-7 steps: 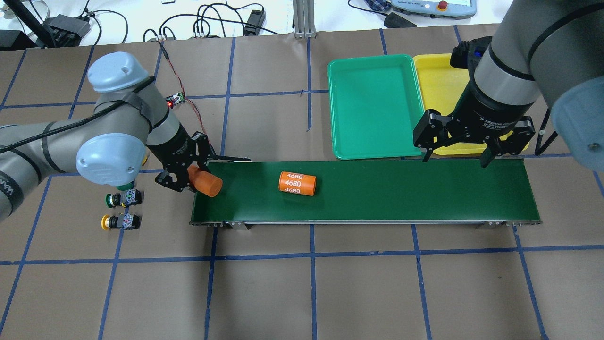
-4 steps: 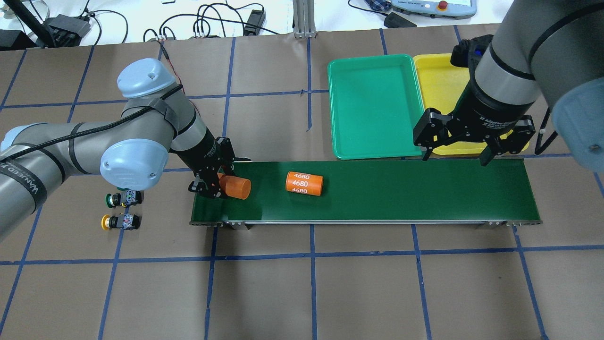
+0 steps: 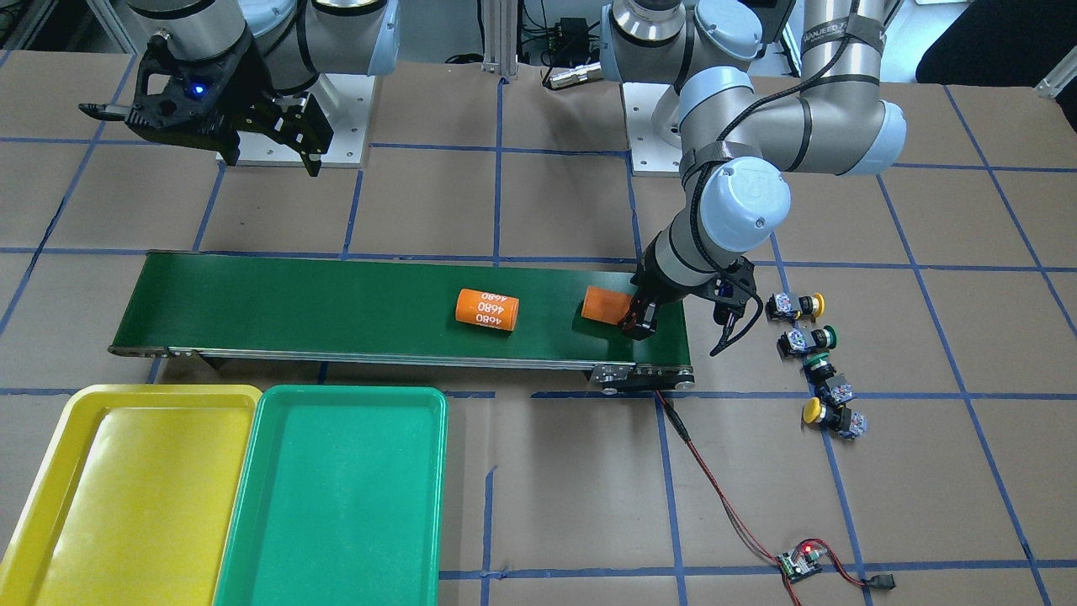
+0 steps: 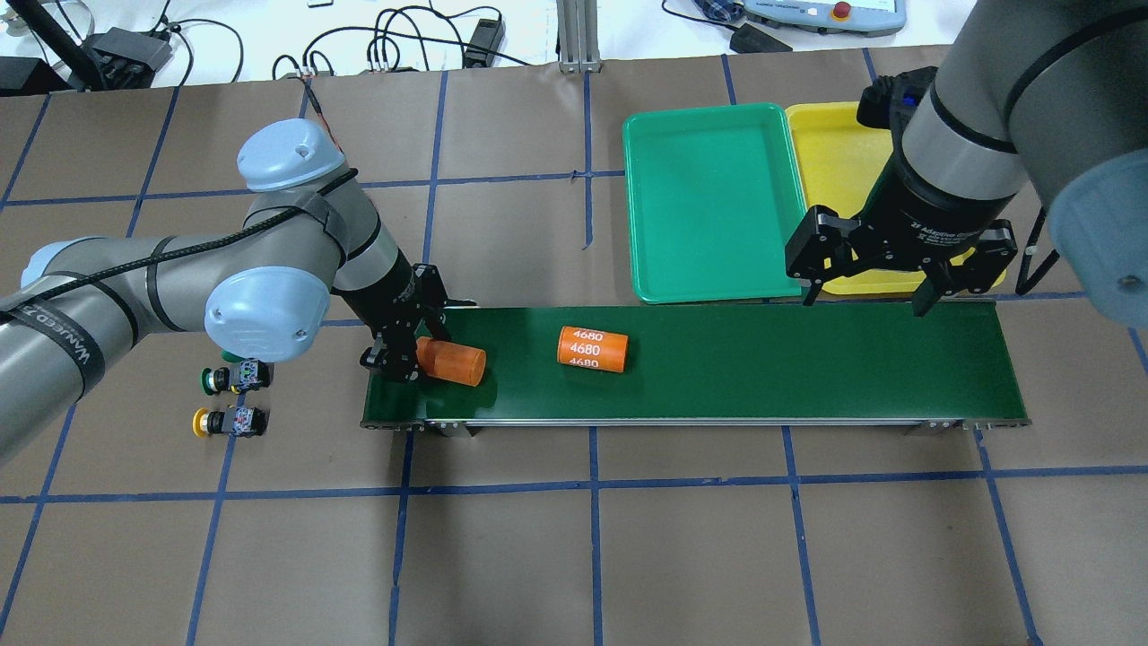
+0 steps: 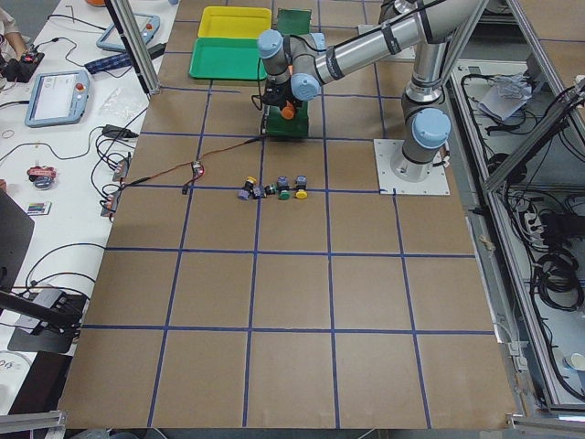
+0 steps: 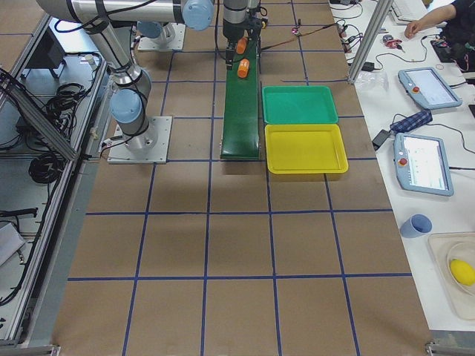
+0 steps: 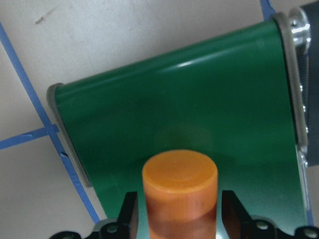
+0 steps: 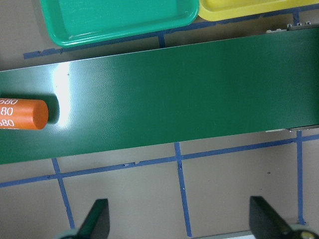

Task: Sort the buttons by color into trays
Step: 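Carry the plain orange cylinder onto the conveyor belt and release it, then grasp the yellow-capped button with the left gripper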

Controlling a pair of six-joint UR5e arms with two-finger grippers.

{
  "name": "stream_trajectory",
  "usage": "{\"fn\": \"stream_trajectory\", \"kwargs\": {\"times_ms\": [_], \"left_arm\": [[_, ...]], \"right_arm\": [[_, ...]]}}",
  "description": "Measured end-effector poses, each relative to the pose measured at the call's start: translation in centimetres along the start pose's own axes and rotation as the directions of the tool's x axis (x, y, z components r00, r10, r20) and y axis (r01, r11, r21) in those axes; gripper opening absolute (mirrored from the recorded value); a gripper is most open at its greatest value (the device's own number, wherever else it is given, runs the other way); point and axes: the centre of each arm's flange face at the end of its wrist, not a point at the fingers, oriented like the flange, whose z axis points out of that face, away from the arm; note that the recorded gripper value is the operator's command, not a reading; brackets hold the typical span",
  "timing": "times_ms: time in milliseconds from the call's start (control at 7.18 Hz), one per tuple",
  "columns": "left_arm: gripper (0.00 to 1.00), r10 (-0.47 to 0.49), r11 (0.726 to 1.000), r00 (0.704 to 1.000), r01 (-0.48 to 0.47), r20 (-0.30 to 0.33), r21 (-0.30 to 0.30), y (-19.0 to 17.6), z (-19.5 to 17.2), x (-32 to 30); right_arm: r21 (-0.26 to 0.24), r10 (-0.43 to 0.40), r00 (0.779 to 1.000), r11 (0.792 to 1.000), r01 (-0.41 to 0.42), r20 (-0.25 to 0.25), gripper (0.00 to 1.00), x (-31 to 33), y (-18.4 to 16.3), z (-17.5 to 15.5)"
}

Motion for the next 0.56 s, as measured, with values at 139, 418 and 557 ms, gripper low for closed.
{"fn": "stream_trajectory", "kwargs": {"times_ms": [139, 418, 557], "left_arm": [[1.00, 0.082, 0.996, 0.997, -0.081, -0.014, 0.041, -0.6, -1.7, 0.1], [1.00, 0.257, 0.961, 0.966, -0.258, 0.021, 0.095, -4.4, -5.2, -0.6], [1.00, 0.329, 0.939, 0.944, -0.330, 0.022, 0.095, -8.5, -6.8, -1.6]], "right_arm": [[-0.002, 0.001, 1.000, 1.000, -0.001, -0.001, 1.00, 0.0, 0.0, 0.0], [-0.003, 0.003, 1.000, 1.000, -0.003, -0.002, 1.00, 0.0, 0.0, 0.0], [-0.004, 0.002, 1.000, 1.000, -0.002, -0.002, 1.00, 0.0, 0.1, 0.1]]}}
